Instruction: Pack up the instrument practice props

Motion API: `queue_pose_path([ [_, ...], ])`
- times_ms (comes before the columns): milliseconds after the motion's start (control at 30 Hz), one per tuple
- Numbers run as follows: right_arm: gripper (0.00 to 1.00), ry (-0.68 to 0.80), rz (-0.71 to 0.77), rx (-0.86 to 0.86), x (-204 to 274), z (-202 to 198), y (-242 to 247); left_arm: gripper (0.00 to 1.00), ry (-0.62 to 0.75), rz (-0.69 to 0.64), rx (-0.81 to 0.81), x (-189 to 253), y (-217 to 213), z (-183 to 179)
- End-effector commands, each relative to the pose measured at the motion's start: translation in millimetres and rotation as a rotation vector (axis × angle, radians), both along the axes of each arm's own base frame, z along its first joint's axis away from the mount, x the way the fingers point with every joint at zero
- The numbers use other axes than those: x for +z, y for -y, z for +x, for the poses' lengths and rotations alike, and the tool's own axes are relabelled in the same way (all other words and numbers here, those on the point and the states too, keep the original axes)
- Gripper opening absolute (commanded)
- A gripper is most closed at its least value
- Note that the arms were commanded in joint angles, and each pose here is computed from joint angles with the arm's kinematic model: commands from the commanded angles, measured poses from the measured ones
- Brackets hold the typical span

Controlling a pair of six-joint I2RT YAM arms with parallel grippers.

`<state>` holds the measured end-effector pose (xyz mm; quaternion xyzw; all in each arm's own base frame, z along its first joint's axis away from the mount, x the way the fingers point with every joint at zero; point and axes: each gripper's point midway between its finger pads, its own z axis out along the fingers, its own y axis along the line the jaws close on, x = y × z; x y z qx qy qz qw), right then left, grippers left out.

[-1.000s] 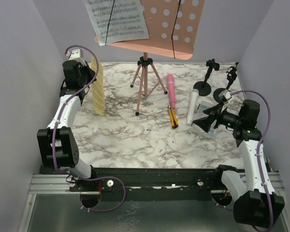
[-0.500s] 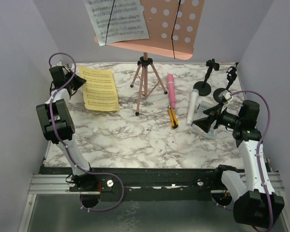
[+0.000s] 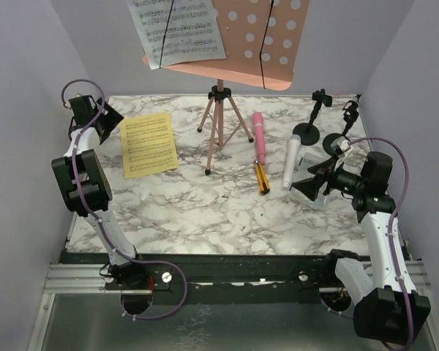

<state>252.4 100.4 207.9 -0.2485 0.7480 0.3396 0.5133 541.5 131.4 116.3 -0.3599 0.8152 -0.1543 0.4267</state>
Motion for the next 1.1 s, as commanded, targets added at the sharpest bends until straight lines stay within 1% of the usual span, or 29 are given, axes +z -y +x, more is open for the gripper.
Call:
queue_pose_path([
  [0, 1.0, -0.002, -0.013, -0.017, -5.5, 1.7, 3.4, 0.95, 0.006, 0.068, 0.112, 29.0, -12.7, -28.5],
  [67, 1.0, -0.004, -0.014, -0.018, -6.5, 2.0, 3.7, 0.96, 0.045, 0.042, 0.081, 38.2, -1.8, -33.6],
  [133, 1.0, -0.006, -0.014, -0.019, -7.1, 2.0, 3.8, 0.96, 0.121, 0.01, 0.03, 55.5, 13.8, -38.8],
  [300, 1.0, -0.005, -0.019, -0.026, -8.1, 2.4, 4.8, 0.96, 0.373, -0.064, -0.185, 107.1, 63.1, -54.8],
  [400, 1.0, -0.004, -0.022, -0.029, -8.5, 2.9, 5.1, 0.96, 0.486, -0.079, -0.25, 136.4, 80.7, -70.0],
  [667, 0.99, -0.001, -0.025, -0.032, -8.7, 3.3, 5.8, 0.96, 0.666, -0.08, -0.285, 208.6, 101.6, -108.0],
  [833, 1.0, 0.0, -0.024, -0.03, -8.7, 2.7, 5.5, 0.97, 0.756, -0.177, -0.351, 254.8, 121.5, -125.3],
  [1067, 1.0, 0.006, -0.027, -0.033, -8.0, 2.6, 5.8, 0.97, 0.828, -0.328, -0.434, 302.9, 140.9, -138.8],
])
